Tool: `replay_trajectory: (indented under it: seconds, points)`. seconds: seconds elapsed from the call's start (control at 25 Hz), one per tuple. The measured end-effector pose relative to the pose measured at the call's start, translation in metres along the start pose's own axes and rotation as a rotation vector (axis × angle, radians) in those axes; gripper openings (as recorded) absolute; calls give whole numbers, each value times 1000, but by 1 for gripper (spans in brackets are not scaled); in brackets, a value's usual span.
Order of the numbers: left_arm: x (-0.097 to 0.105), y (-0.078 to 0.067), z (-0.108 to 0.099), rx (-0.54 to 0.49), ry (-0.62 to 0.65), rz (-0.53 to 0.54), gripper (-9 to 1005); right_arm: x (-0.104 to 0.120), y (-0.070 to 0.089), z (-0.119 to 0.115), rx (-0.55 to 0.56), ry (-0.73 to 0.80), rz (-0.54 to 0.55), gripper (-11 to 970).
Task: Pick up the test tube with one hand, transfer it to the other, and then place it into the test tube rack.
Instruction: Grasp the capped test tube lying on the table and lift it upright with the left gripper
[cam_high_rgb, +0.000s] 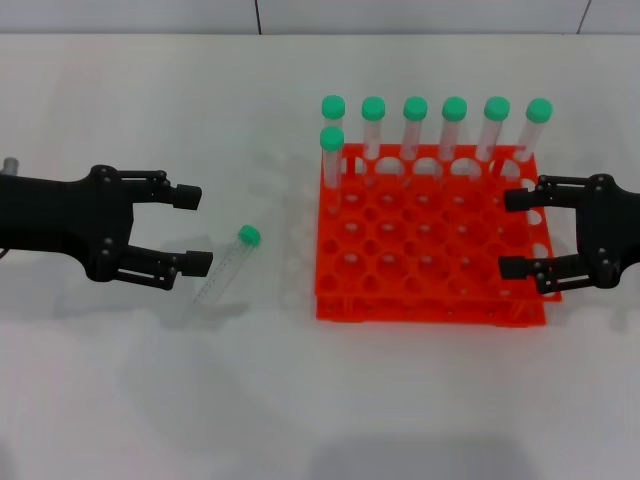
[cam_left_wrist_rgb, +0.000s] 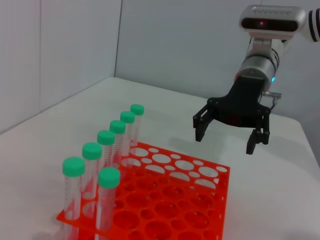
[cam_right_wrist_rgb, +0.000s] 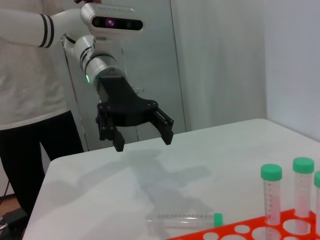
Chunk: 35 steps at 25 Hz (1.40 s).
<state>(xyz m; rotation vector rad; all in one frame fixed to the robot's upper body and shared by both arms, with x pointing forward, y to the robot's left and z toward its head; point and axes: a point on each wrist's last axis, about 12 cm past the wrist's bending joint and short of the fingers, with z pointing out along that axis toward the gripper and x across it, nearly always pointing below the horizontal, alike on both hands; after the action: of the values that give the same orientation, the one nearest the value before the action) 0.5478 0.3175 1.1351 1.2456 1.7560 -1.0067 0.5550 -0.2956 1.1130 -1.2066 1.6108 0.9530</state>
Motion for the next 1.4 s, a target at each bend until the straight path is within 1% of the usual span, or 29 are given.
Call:
replay_trajectory:
  seconds: [0.28,0.52,0.72,0.88,1.04,1.24,1.4]
  points:
    - [0,0,0,-2,1,-8,860,5,4,3,5,-11,-22,848]
    - [-1,1,-1,-7,6,-13,860,3,6,3,0,-25,-17,846]
    - [-2,1,0,-7,13,-41,860,4,11,1,19,-42,-29,845]
    - [-5,3,0,-33,26,-110,860,5,14,-1,41,-59,-29,845]
    - [-17,4,1,-57,62,-211,859,7,15,-7,76,-85,-24,845]
    - [-32,3,7,-99,153,-335,859,11,16,-12,108,-98,-14,845]
    - [-51,2,17,-120,262,-436,859,15,19,-18,143,-108,-34,844]
